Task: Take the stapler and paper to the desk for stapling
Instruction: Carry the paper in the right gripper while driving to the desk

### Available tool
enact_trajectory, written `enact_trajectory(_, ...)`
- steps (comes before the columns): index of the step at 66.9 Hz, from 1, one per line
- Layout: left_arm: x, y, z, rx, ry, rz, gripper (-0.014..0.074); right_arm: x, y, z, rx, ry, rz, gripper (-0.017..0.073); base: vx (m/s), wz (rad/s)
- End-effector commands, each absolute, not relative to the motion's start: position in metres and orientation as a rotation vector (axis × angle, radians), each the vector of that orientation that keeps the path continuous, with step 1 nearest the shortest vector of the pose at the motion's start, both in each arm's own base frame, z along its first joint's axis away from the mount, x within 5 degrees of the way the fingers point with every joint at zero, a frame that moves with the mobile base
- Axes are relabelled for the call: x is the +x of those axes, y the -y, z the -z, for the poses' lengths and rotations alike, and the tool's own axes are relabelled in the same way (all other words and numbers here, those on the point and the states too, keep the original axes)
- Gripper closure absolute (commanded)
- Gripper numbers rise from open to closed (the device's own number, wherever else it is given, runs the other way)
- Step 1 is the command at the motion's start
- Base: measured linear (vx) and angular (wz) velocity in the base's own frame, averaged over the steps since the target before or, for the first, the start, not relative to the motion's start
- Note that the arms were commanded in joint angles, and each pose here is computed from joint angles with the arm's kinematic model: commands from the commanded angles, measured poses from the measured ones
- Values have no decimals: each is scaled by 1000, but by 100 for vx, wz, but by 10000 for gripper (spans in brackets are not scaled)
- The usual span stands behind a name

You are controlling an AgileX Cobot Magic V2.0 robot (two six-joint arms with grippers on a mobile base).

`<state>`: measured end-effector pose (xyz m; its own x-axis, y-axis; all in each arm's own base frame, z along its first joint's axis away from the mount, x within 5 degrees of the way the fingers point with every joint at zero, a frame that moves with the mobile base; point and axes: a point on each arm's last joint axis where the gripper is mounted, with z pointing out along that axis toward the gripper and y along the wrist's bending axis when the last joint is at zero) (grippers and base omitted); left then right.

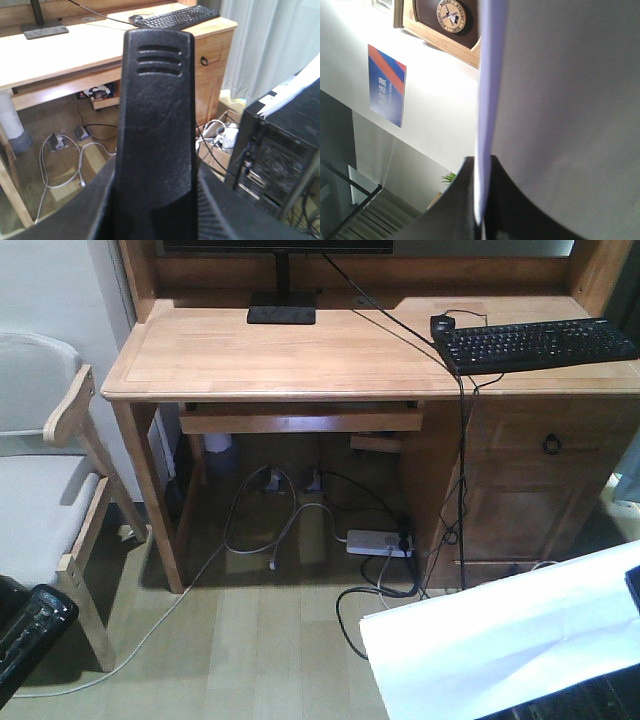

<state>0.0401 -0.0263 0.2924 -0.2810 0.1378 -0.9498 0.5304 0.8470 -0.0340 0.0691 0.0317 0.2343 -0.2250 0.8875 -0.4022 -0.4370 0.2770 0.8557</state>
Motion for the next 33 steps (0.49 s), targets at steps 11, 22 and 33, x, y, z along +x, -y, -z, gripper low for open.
enact_trajectory(11,41,27,-312,461,-1707,451,601,68,-33,-238,449,-1224,-1340,564,15,-2)
enact_trajectory(22,41,27,-312,461,-1707,451,601,68,-33,-238,448,-1223,-1341,564,14,-1)
enact_trajectory(33,41,27,-312,461,-1707,451,601,68,-33,-238,448,-1223,-1341,564,14,0)
